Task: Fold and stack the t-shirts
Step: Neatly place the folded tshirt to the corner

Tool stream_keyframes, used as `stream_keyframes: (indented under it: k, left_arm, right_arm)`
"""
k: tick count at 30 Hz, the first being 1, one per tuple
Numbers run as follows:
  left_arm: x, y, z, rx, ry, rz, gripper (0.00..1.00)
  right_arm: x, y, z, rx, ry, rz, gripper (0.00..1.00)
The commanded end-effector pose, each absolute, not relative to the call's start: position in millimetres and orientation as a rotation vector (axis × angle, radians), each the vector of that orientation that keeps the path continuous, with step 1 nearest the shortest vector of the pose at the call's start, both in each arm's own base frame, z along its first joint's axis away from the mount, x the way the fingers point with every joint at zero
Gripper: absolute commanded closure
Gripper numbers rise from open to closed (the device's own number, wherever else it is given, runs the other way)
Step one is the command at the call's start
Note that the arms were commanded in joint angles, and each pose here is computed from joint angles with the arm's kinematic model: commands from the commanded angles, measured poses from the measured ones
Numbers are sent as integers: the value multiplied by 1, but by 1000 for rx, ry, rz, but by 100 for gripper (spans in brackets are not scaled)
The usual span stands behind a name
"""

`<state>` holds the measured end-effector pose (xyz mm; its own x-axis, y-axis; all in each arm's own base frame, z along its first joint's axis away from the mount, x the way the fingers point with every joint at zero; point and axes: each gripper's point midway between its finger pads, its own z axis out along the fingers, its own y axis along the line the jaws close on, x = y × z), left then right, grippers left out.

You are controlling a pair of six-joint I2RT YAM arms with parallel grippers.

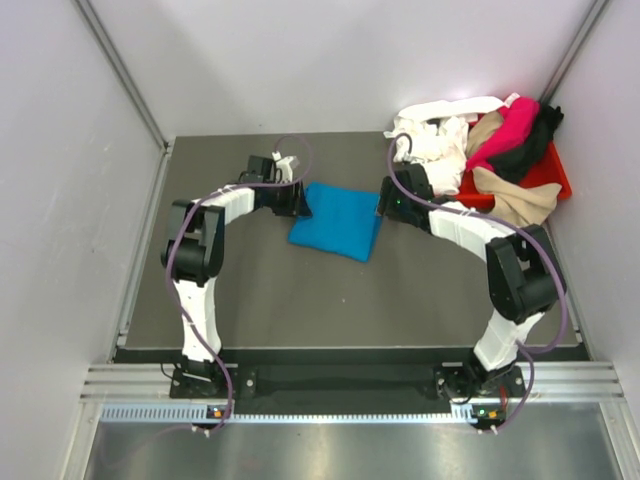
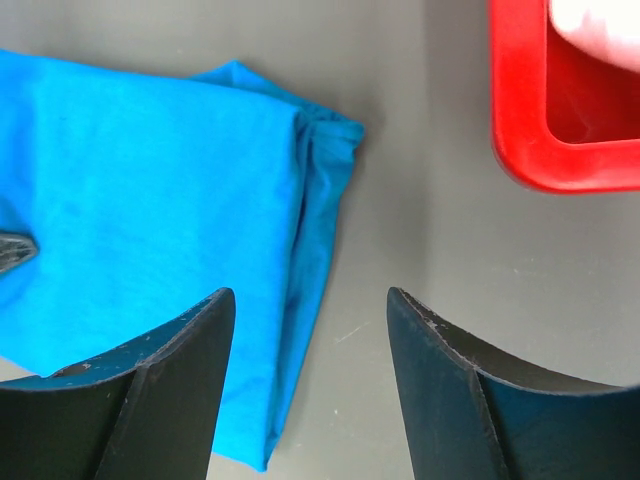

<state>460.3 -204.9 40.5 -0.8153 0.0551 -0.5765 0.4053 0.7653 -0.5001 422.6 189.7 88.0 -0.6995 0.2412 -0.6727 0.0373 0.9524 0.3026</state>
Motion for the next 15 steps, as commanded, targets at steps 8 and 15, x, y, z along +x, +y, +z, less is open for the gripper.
stream_keyframes:
  k: [8, 15]
  left_arm:
    - [457, -210, 16, 290, 2477, -925, 61]
    - [456, -206, 13, 246, 2501, -935, 100]
  right_arm:
    - [425, 192, 148, 201, 2165, 406, 38]
    - [421, 188, 166, 203, 2121, 413, 38]
